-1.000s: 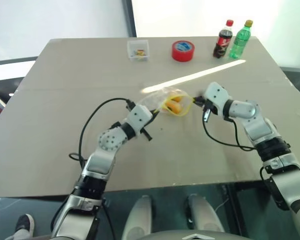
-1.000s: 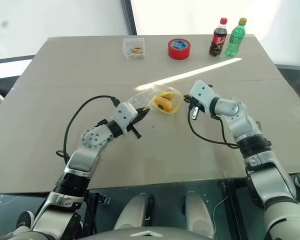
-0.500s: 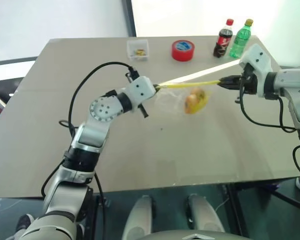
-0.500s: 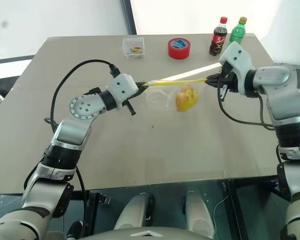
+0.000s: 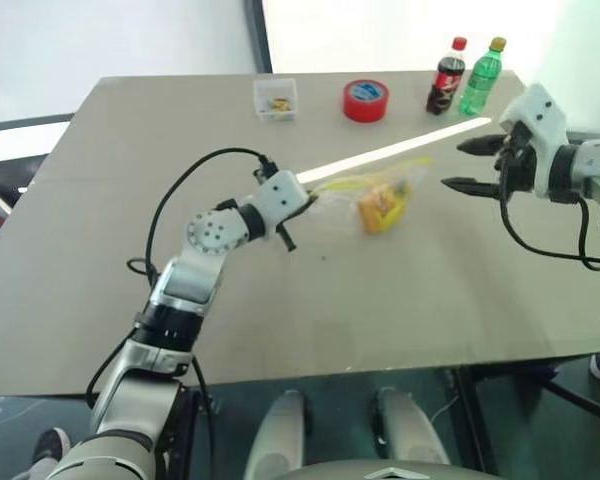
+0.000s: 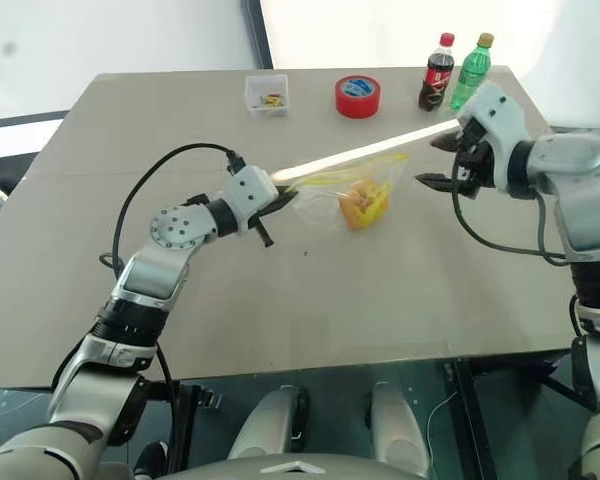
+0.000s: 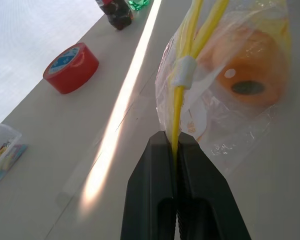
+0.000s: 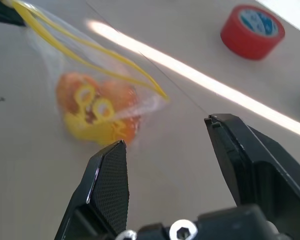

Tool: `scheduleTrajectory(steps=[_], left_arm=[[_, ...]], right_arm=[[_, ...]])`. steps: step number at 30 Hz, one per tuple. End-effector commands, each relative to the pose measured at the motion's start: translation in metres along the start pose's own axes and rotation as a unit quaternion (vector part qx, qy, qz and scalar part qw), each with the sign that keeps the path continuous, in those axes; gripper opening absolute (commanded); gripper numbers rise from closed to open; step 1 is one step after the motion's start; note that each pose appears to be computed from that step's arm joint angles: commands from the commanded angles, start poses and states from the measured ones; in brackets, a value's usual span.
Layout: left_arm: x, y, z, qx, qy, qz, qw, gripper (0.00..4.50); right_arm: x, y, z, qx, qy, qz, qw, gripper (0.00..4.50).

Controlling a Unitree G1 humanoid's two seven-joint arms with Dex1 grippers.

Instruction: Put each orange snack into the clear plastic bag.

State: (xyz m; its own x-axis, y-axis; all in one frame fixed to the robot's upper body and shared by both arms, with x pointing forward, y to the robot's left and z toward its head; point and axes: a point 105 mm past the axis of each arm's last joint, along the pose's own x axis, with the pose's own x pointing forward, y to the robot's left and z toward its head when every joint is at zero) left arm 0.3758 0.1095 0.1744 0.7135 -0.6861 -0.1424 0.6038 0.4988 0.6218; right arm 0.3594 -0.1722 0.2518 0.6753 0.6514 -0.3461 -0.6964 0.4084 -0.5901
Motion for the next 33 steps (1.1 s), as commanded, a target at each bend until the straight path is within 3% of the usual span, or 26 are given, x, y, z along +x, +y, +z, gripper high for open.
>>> scheduleTrajectory(steps=[1, 5, 9, 17, 33], left_arm=[[-0.002, 0.004, 0.015, 0.037, -0.025, 0.002, 0.999, 0.00], [0.000, 0.005, 0.027, 0.073, -0.028, -0.011, 0.997, 0.00], [0.001, 0.002, 0.036, 0.104, -0.023, -0.032, 0.994, 0.00], [-0.002, 0.000, 0.043, 0.155, 0.016, -0.064, 0.986, 0.00], [-0.003, 0.000, 0.052, 0.142, 0.009, -0.066, 0.988, 0.00]], right_arm=[[0.011, 0.021, 0.063, -0.091, -0.088, 0.036, 0.991, 2.95], [0.045, 0.047, 0.082, -0.152, -0.126, 0.064, 0.978, 2.95], [0.061, 0.054, 0.088, -0.199, -0.143, 0.063, 0.968, 2.95], [0.072, 0.059, 0.095, -0.263, -0.165, 0.064, 0.948, 2.95], [0.088, 0.077, 0.088, -0.305, -0.171, 0.079, 0.934, 2.95]])
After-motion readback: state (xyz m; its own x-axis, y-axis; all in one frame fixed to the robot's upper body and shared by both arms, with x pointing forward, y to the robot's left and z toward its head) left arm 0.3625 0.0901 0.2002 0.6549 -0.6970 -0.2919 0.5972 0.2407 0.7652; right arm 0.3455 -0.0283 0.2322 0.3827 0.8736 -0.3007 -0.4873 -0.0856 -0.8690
